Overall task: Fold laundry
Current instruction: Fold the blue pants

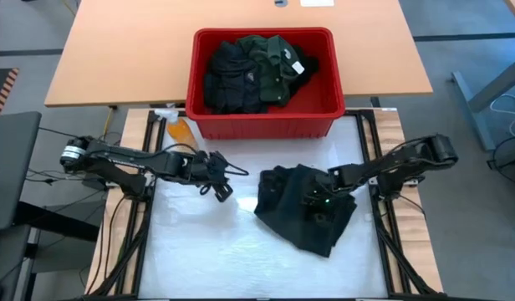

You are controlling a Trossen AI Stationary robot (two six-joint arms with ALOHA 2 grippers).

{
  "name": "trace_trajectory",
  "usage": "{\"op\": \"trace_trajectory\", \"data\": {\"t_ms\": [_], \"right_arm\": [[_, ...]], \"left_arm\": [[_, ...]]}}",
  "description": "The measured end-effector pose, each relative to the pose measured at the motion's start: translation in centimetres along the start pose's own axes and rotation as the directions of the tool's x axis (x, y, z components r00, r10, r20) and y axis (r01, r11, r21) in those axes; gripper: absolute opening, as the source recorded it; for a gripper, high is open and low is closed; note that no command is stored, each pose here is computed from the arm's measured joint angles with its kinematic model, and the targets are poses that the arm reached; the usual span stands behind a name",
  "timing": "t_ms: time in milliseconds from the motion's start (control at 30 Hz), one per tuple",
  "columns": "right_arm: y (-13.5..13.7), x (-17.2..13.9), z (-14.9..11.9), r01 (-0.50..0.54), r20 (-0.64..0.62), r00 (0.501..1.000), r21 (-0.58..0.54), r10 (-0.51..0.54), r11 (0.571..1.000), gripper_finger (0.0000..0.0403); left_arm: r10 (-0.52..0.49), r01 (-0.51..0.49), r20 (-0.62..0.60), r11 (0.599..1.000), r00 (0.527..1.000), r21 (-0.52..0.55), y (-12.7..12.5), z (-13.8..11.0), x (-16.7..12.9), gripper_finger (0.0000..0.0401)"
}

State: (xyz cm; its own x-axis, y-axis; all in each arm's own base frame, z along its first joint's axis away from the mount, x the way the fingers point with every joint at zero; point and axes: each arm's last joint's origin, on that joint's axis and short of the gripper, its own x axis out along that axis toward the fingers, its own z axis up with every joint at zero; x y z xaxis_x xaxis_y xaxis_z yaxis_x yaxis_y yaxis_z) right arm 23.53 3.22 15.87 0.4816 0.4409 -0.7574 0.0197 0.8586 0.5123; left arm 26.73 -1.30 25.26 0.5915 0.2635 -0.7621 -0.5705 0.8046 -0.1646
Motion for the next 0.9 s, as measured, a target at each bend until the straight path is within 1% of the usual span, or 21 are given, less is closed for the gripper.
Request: {"op": "trace_trajectory", "data": {"t_ms": [67, 100, 167, 233, 267, 333, 433, 500, 567, 633, 700, 733, 800, 833, 867, 900], "right_arm": [[1.5, -1.8, 1.0, -0.041, 0.134, 0.99, 0.026, 0.037, 0.999, 0.0018], [2.2, -2.6, 1.3, -0.055, 0.189, 0.981, 0.051, 0.044, 0.997, 0.0018], [3.5, -3.8, 0.8, -0.071, 0.227, 0.973, 0.118, 0.043, 0.99, 0.0018], [4.6, -4.3, -0.2, -0.062, 0.228, 0.974, 0.2, 0.015, 0.978, 0.0018], [5.1, -4.3, -0.8, -0.046, 0.205, 0.979, 0.249, -0.006, 0.967, 0.0018], [5.7, -4.2, -2.4, 0.015, 0.125, 0.99, 0.343, -0.061, 0.939, 0.0018], [6.4, -3.5, -4.4, 0.119, -0.004, 0.992, 0.407, -0.129, 0.905, 0.0018], [6.6, -3.1, -5.0, 0.156, -0.055, 0.988, 0.429, -0.147, 0.89, 0.0018], [6.4, -2.6, -5.6, 0.215, -0.115, 0.976, 0.455, -0.183, 0.864, 0.0018], [5.8, -2.4, -6.2, 0.311, -0.195, 0.949, 0.461, -0.247, 0.831, 0.0018], [4.8, -2.4, -6.7, 0.437, -0.272, 0.898, 0.449, -0.346, 0.779, 0.0018], [4.3, -2.4, -7.0, 0.503, -0.301, 0.863, 0.439, -0.406, 0.744, 0.0018], [3.2, -2.8, -7.2, 0.622, -0.335, 0.783, 0.425, -0.524, 0.658, 0.0018], [2.9, -3.1, -7.1, 0.658, -0.34, 0.753, 0.425, -0.563, 0.622, 0.0018], [2.8, -3.4, -6.9, 0.678, -0.342, 0.734, 0.427, -0.587, 0.599, 0.0018], [2.8, -3.7, -6.5, 0.681, -0.338, 0.73, 0.432, -0.594, 0.59, 0.0018]], "left_arm": [[-0.112, 0.113, 0.032, 0.993, 0.993, -0.043, -0.2, -1.3, 2.1, 0.0129], [-0.174, 0.178, 0.059, 0.981, 0.983, -0.073, -0.2, -1.8, 2.9, 0.0127], [-0.275, 0.287, 0.117, 0.952, 0.954, -0.11, -0.4, -2.5, 4.2, 0.012], [-0.327, 0.347, 0.161, 0.93, 0.931, -0.118, -0.8, -3.0, 5.3, 0.0111], [-0.338, 0.359, 0.174, 0.926, 0.925, -0.115, -1.0, -3.2, 5.8, 0.0105], [-0.337, 0.354, 0.156, 0.929, 0.929, -0.103, -1.3, -3.7, 6.9, 0.0093], [-0.368, 0.382, 0.147, 0.921, 0.918, -0.075, -2.3, -4.0, 8.8, 0.0076], [-0.43, 0.44, 0.133, 0.896, 0.893, -0.062, -3.3, -4.1, 10.3, 0.0066], [-0.481, 0.488, 0.107, 0.871, 0.87, -0.055, -4.4, -4.2, 11.8, 0.0057], [-0.507, 0.51, 0.062, 0.858, 0.859, -0.051, -5.5, -4.4, 13.3, 0.005], [-0.535, 0.536, 0.025, 0.844, 0.845, -0.04, -6.6, -4.5, 14.4, 0.0042], [-0.553, 0.553, 0.01, 0.832, 0.833, -0.035, -7.2, -4.4, 14.9, 0.0039], [-0.594, 0.593, -0.017, 0.805, 0.805, -0.026, -8.5, -4.2, 15.8, 0.0032], [-0.611, 0.61, -0.035, 0.792, 0.791, -0.021, -9.2, -4.1, 16.3, 0.0029], [-0.62, 0.621, -0.055, 0.784, 0.782, -0.012, -9.7, -4.0, 16.7, 0.0026], [-0.619, 0.62, -0.073, 0.784, 0.782, -0.01, -10.2, -3.8, 17.1, 0.0023]]}}
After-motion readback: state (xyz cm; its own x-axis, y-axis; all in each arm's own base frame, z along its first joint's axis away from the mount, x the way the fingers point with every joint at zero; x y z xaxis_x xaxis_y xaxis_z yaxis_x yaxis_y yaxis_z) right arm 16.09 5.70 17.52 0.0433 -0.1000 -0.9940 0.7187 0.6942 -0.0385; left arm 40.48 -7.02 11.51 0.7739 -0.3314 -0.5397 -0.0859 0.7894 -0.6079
